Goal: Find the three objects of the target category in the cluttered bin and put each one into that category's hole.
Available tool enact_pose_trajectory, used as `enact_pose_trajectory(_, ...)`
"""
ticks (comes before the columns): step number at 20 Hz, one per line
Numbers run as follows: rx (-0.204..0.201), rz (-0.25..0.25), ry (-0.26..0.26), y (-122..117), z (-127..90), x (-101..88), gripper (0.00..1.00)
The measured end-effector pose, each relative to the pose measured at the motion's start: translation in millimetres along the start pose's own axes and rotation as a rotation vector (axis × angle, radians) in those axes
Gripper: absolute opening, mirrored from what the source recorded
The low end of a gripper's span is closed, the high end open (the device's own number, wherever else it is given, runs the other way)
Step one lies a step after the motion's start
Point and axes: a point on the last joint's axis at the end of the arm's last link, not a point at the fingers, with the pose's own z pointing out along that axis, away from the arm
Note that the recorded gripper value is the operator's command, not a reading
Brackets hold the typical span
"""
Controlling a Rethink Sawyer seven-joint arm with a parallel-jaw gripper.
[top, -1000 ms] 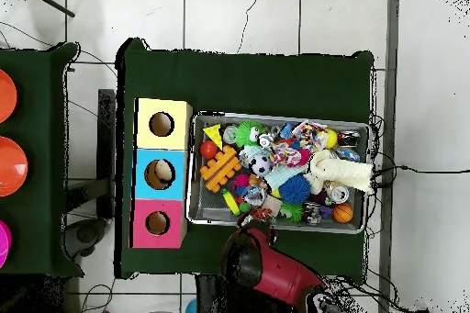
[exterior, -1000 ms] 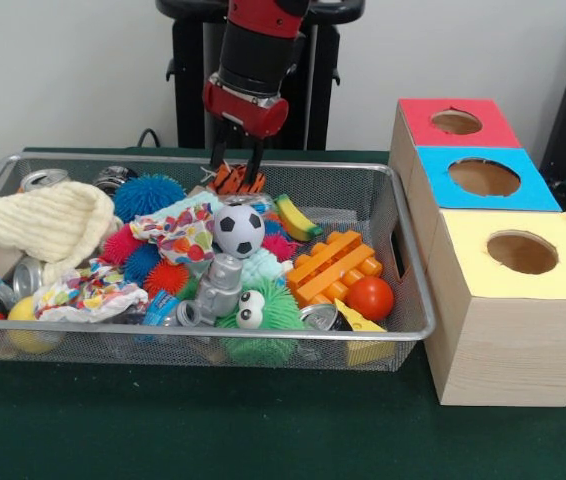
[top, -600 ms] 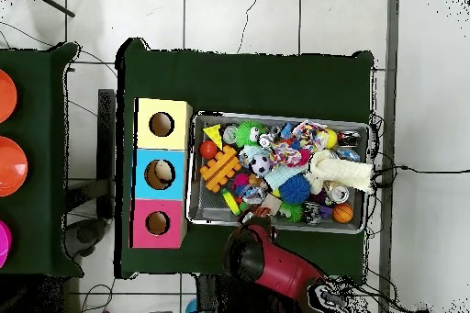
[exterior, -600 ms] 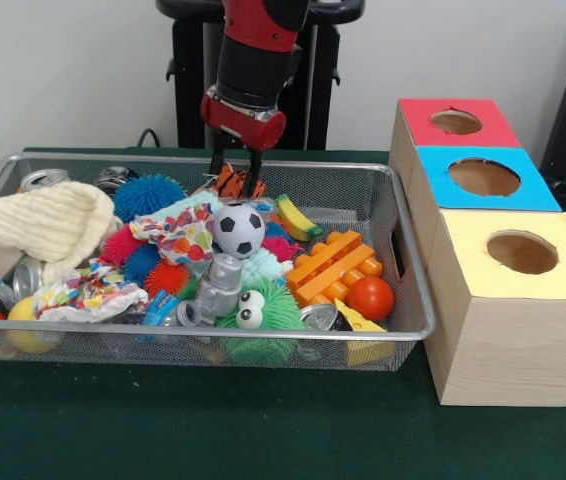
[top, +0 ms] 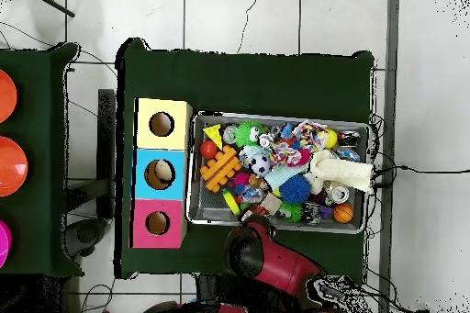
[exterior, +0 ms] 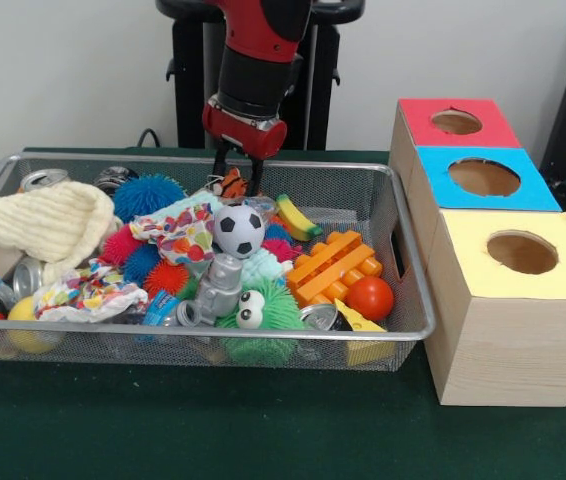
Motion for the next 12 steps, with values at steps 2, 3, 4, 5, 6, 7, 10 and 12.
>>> enact_pose_trajectory(2, 0.000, 0.000, 0.000, 0.0, 0.0, 0.0, 1.00)
enact_pose_trajectory(3, 0.000, 0.000, 0.000, 0.0, -0.1, 0.1, 1.00)
enact_pose_trajectory(4, 0.000, 0.000, 0.000, 0.0, -0.1, 0.0, 1.00)
enact_pose_trajectory(5, 0.000, 0.000, 0.000, 0.1, -0.4, -0.2, 1.00)
enact_pose_trajectory(6, 0.000, 0.000, 0.000, 0.1, -0.7, -0.3, 1.00)
enact_pose_trajectory(7, 0.000, 0.000, 0.000, 0.1, -1.0, -0.4, 1.00)
enact_pose_trajectory(10, 0.001, 0.001, 0.013, 0.9, -5.9, -1.7, 1.00)
enact_pose_trajectory(12, 0.003, 0.000, 0.027, 2.7, -11.6, -3.2, 1.00)
